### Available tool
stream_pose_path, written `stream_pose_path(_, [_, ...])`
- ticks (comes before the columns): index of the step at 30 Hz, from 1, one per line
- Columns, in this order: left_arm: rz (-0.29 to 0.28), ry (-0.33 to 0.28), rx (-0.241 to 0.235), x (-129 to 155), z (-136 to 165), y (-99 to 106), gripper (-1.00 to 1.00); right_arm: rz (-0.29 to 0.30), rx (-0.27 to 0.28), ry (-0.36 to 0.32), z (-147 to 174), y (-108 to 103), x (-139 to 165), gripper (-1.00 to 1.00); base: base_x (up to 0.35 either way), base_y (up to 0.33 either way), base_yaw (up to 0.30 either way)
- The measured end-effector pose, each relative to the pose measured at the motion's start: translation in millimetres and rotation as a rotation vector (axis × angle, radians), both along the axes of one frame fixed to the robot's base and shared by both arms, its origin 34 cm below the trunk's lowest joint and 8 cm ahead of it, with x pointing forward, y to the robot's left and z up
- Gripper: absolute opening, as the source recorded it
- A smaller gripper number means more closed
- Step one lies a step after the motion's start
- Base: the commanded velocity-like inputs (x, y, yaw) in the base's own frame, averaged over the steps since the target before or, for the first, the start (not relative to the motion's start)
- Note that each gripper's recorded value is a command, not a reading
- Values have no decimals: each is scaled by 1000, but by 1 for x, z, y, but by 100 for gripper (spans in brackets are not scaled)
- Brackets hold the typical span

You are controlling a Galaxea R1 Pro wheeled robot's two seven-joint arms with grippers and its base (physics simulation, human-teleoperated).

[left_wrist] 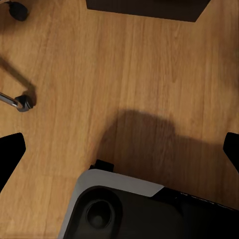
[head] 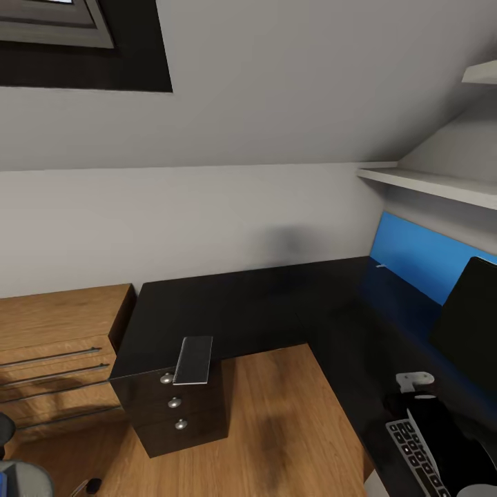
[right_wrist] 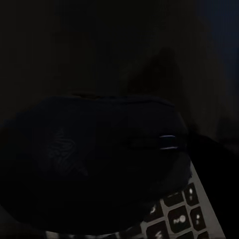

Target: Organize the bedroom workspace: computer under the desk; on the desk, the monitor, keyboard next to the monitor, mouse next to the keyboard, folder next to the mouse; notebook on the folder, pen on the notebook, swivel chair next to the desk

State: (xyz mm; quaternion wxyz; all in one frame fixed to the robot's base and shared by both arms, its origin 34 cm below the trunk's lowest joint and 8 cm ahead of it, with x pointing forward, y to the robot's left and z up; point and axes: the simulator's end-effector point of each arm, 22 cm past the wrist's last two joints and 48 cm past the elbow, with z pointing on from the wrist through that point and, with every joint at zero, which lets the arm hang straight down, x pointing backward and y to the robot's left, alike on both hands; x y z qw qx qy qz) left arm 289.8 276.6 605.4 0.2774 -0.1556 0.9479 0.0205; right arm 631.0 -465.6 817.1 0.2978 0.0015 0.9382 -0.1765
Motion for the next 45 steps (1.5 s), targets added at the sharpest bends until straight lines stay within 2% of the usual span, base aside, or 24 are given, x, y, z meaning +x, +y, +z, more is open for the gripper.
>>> stream_pose_path(7, [7, -17, 6, 4, 2, 3, 100, -4, 6, 30, -12, 0, -8, -100, -2, -1, 0])
stream_pose_path(14, [10, -57, 18, 11, 7, 6, 100, 6, 4, 10, -11, 1, -5, -100, 0, 0, 0])
stream_pose_path(45, [6, -62, 20, 11, 8, 5, 100, 8, 3, 5, -10, 1, -4, -100, 91, 0, 0])
